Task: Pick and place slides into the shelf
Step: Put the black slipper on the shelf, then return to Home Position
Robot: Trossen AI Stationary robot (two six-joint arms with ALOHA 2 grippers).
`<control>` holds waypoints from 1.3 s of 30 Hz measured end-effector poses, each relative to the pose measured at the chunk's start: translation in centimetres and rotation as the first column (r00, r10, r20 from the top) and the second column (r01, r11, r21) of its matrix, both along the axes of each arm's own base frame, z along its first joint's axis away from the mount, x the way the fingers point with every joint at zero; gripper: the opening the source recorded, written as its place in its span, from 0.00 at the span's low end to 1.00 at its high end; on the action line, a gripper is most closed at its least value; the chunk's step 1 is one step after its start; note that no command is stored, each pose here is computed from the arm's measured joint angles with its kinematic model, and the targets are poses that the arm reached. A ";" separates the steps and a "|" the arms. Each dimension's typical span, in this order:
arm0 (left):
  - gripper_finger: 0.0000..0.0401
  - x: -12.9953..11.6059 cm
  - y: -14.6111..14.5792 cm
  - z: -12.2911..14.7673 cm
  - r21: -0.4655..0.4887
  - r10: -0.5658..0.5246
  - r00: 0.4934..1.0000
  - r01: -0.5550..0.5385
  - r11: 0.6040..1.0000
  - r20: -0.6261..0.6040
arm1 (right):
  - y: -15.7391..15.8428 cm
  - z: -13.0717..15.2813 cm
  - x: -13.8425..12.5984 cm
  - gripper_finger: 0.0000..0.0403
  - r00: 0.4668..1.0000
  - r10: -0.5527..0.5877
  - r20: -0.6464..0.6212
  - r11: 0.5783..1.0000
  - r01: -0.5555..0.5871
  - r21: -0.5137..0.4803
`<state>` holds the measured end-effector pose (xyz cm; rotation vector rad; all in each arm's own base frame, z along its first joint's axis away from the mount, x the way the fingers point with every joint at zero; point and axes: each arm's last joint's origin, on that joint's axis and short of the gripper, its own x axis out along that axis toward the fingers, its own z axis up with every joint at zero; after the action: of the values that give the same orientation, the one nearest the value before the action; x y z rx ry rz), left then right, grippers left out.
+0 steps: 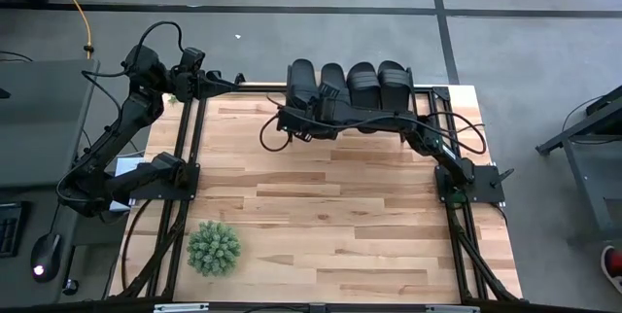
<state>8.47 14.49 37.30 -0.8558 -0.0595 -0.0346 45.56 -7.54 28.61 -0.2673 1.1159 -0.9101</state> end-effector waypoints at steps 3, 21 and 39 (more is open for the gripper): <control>0.44 0.0 0.0 0.0 0.000 0.000 1.000 0.000 1.000 0.000 | 0.2 0.0 0.0 0.00 1.000 0.004 0.002 1.000 -0.004 0.002; 0.44 0.0 0.0 0.0 0.000 -0.001 1.000 0.001 1.000 0.000 | 1.1 -0.1 -0.1 0.07 0.999 0.032 -0.025 0.999 -0.031 0.028; 0.44 0.0 0.1 -0.1 0.009 0.014 1.000 -0.014 1.000 0.000 | 2.6 3.5 -0.3 0.32 0.993 0.078 0.093 0.997 -0.080 0.011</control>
<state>8.50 14.63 37.24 -0.8459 -0.0653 -0.0219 45.23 -4.95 32.07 -0.2534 1.0193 -0.8358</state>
